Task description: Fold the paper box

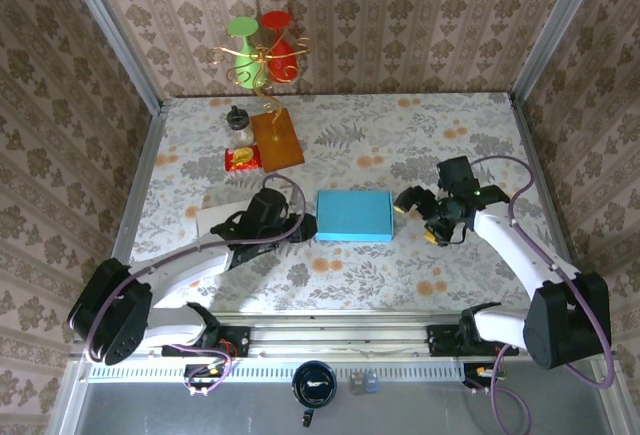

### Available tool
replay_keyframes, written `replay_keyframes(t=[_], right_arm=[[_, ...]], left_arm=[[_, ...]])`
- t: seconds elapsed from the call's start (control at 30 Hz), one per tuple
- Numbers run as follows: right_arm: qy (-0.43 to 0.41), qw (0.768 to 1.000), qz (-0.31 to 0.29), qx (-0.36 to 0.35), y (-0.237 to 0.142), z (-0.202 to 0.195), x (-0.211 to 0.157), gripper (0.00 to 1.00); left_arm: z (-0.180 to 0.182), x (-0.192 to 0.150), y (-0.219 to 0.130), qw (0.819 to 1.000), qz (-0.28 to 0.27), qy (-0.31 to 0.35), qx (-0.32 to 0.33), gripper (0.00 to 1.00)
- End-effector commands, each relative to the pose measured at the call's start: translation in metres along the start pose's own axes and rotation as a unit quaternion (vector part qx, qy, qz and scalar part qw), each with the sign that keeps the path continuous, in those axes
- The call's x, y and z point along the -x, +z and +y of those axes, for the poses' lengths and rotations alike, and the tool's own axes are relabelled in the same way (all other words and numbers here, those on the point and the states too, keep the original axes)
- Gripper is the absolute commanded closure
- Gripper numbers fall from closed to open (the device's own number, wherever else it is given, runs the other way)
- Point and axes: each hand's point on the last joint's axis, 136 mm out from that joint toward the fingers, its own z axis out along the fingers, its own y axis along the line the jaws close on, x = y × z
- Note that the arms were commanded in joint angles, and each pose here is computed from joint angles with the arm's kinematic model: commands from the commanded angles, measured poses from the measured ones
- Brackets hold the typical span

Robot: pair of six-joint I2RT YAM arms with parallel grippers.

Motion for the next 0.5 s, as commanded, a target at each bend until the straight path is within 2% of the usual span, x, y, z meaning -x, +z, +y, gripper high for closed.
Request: replay_keyframes(t=[0.0,0.03,0.07,0.2,0.33,0.47], right_arm=[[-0.076,0.995,-0.067,-0.023,-0.030,0.002,0.022,0.00],[-0.089,0.991,-0.094,-0.025,-0.040,0.004,0.029,0.00],[-0.103,0.987,-0.122,-0.029,-0.051,0.006,0.037,0.00],[-0.159,0.959,-0.230,-0.047,-0.095,0.007,0.061,0.00],[-0.151,0.909,-0.370,-0.120,-0.132,-0.020,0.095,0.00],[-0.178,0.861,-0.445,-0.168,-0.123,-0.048,0.120,0.00]], left_arm=[[-0.001,0.040,-0.022,0.998,-0.061,0.022,0.019,0.52],[0.000,0.050,-0.029,0.996,-0.081,0.018,0.020,0.20],[0.003,0.061,-0.036,0.995,-0.101,0.014,0.021,0.00],[0.020,0.094,-0.067,0.985,-0.167,0.005,0.037,0.00],[0.044,0.114,-0.098,0.970,-0.232,-0.007,0.066,0.00],[0.083,0.125,-0.124,0.955,-0.265,-0.034,0.128,0.00]])
